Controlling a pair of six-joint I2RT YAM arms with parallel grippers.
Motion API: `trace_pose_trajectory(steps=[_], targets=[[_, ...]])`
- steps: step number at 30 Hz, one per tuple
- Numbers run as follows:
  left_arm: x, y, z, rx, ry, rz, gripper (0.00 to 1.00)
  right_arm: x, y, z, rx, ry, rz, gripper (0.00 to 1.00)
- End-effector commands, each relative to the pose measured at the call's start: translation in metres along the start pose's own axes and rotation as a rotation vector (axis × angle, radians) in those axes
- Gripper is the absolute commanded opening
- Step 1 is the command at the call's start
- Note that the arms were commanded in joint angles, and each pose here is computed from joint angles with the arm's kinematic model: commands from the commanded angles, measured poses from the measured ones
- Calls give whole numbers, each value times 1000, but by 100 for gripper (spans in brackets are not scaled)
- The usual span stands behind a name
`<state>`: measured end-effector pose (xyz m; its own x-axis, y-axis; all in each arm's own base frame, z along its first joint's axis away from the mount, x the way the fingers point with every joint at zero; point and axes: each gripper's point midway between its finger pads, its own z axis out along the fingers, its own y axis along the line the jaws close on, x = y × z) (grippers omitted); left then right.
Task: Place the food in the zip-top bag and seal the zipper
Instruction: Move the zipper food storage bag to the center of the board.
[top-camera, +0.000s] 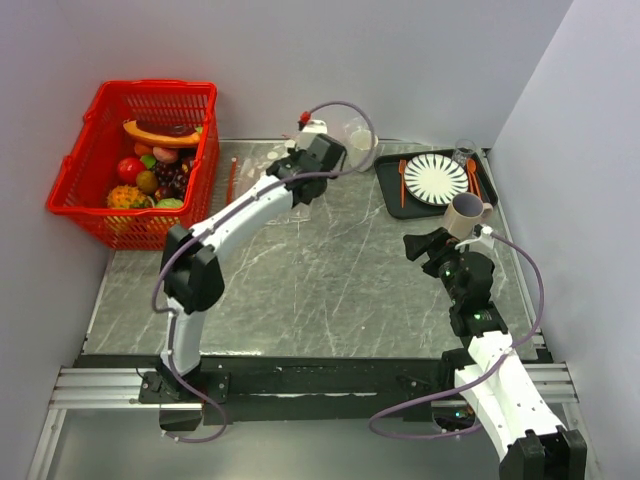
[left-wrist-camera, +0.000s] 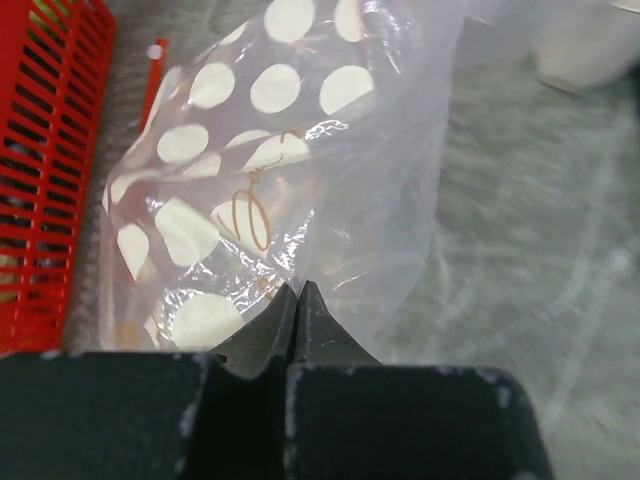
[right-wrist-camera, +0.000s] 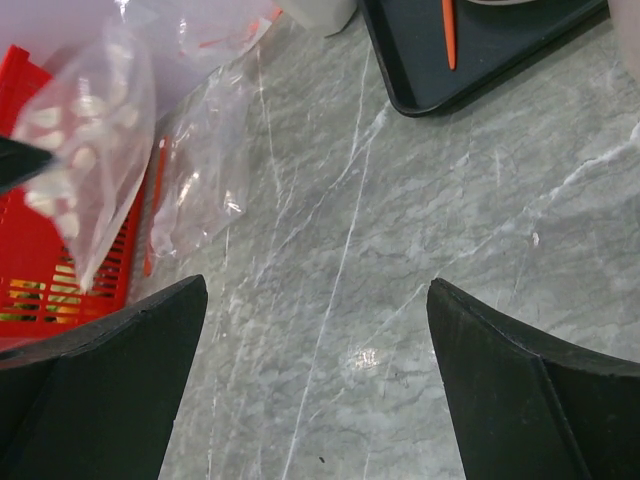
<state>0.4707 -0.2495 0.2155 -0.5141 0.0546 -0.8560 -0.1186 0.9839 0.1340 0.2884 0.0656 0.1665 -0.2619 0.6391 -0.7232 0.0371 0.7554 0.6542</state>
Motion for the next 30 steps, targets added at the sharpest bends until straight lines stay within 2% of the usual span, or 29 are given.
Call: trace_pose_trajectory(steps=[1,2,3,4,5,6,7,9,10,12,13,14,15,17,18,19,20,21,23,24,26,27,29,30], targets=[[10,8,-49,-4,41,-17,1,-12,12,0,-39,-38,-17,97],[12,3,-61,32,54,-47,1,-12,11,0,-37,-38,-17,97],[18,-11,-74,87,66,-45,10,-13,11,0,-37,-38,-19,97],[35,-28,-85,172,115,-33,24,-13,12,0,-38,-39,-19,97],[26,-40,-101,248,88,-67,48,-12,11,1,-34,-37,-20,97],[31,-56,-119,316,88,-62,81,-13,11,1,-35,-38,-22,98],[40,-63,-128,365,109,-56,90,-13,12,1,-37,-34,-28,98],[31,-79,-160,544,119,-106,99,-12,14,2,-45,-23,-37,98],[40,-77,-164,568,136,-99,99,-12,17,3,-60,-20,-44,98],[32,-66,-183,619,120,-119,99,-6,37,3,-152,44,-75,95],[40,-58,-183,609,128,-108,99,-2,45,3,-182,75,-115,95],[30,-43,-192,604,93,-128,99,12,52,6,-195,143,-138,95],[40,-35,-189,585,98,-123,99,3,72,8,-220,143,-167,94],[30,-12,-199,588,45,-170,99,18,73,16,-160,212,-261,90],[30,-5,-201,590,33,-186,99,22,106,12,-227,232,-300,89],[43,-1,-194,588,36,-199,99,30,111,13,-222,262,-337,89],[37,12,-202,606,9,-238,99,44,116,19,-215,313,-362,89],[52,20,-192,594,33,-245,99,42,143,18,-251,311,-381,87],[47,36,-197,604,2,-308,99,65,150,27,-226,394,-421,86],[58,44,-190,580,12,-313,99,64,174,27,-267,396,-432,85],[54,58,-196,573,-20,-347,99,82,173,43,-212,447,-477,84],[59,62,-195,563,-20,-349,99,75,193,48,-233,428,-486,82],[58,73,-200,559,-41,-364,99,103,192,62,-198,509,-557,81],[60,77,-200,550,-40,-364,99,95,214,70,-216,486,-568,79]])
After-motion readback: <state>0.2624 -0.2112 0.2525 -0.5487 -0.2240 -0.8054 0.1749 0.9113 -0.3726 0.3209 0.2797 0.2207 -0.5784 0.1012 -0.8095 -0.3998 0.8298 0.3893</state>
